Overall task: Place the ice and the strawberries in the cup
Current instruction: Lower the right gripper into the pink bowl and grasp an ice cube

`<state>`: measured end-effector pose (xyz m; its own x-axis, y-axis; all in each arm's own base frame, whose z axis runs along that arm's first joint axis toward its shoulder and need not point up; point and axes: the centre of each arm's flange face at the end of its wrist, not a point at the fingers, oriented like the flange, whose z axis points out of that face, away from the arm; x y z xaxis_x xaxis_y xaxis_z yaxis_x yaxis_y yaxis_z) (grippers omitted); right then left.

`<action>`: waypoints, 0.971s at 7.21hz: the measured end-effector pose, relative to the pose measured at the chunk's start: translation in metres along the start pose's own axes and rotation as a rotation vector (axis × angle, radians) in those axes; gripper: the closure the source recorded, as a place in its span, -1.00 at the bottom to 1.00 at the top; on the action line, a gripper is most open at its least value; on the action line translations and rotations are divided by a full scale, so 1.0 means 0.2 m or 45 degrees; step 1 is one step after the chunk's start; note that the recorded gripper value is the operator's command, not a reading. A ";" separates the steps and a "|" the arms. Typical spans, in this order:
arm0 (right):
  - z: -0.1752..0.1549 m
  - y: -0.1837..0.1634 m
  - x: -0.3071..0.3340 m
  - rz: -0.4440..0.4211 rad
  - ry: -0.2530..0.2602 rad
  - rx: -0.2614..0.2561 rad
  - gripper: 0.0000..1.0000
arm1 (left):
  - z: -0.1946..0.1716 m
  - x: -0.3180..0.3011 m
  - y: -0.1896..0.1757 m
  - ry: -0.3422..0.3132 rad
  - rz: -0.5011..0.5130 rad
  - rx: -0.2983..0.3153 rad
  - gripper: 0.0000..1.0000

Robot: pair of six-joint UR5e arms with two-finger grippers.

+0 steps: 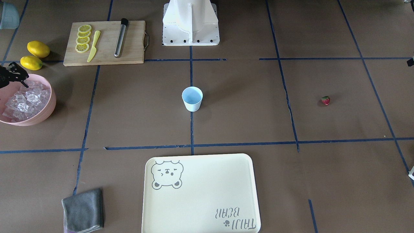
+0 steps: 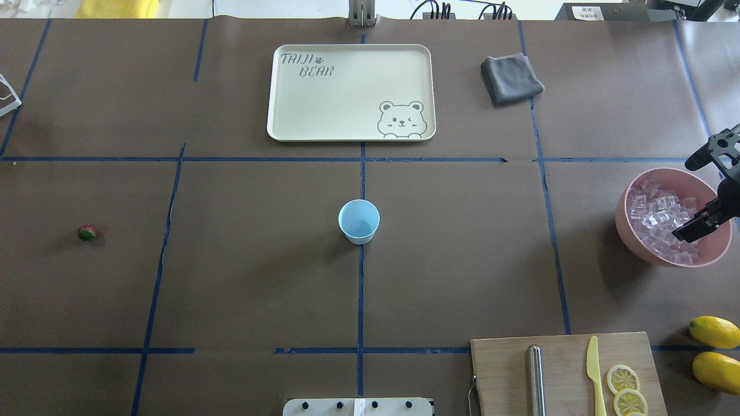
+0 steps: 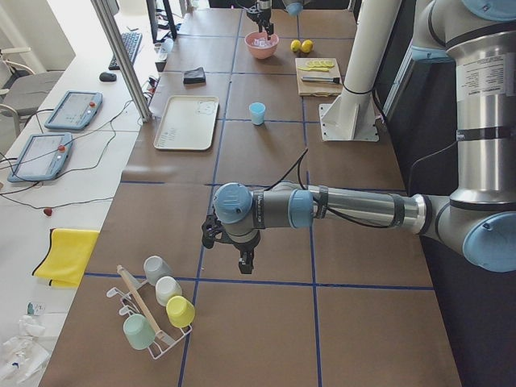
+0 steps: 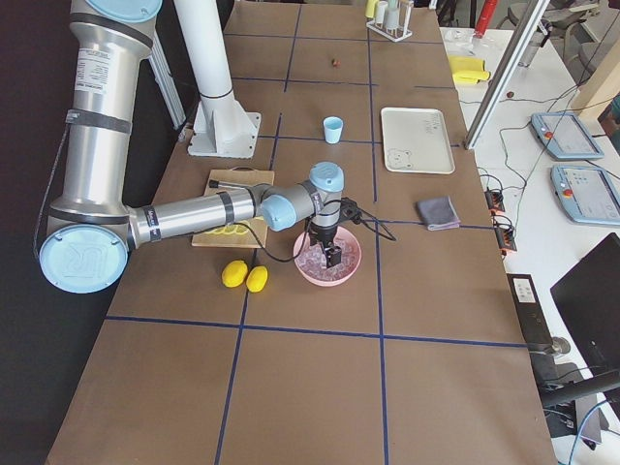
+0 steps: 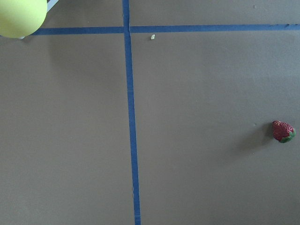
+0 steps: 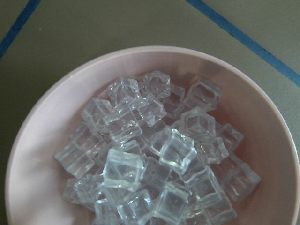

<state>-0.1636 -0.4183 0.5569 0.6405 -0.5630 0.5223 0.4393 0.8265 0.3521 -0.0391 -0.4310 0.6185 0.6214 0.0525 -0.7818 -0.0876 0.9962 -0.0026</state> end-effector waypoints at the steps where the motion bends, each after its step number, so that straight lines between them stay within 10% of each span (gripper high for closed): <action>1: 0.01 0.00 0.00 -0.001 0.000 -0.006 -0.86 | 0.00 0.00 0.00 0.001 0.000 0.000 -1.00; 4: 0.04 -0.04 0.00 -0.005 -0.002 -0.012 -0.74 | 0.00 0.00 0.00 0.000 0.000 0.000 -1.00; 7: 0.05 -0.06 0.00 -0.005 -0.002 -0.012 -0.14 | 0.00 0.00 0.00 0.000 0.001 -0.001 -1.00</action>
<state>-0.1753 -0.4290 0.5614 0.6375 -0.5663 0.5224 0.4479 0.8241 0.3468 -0.0390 -0.4310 0.6188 0.6216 0.0531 -0.7815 -0.0883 0.9961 -0.0026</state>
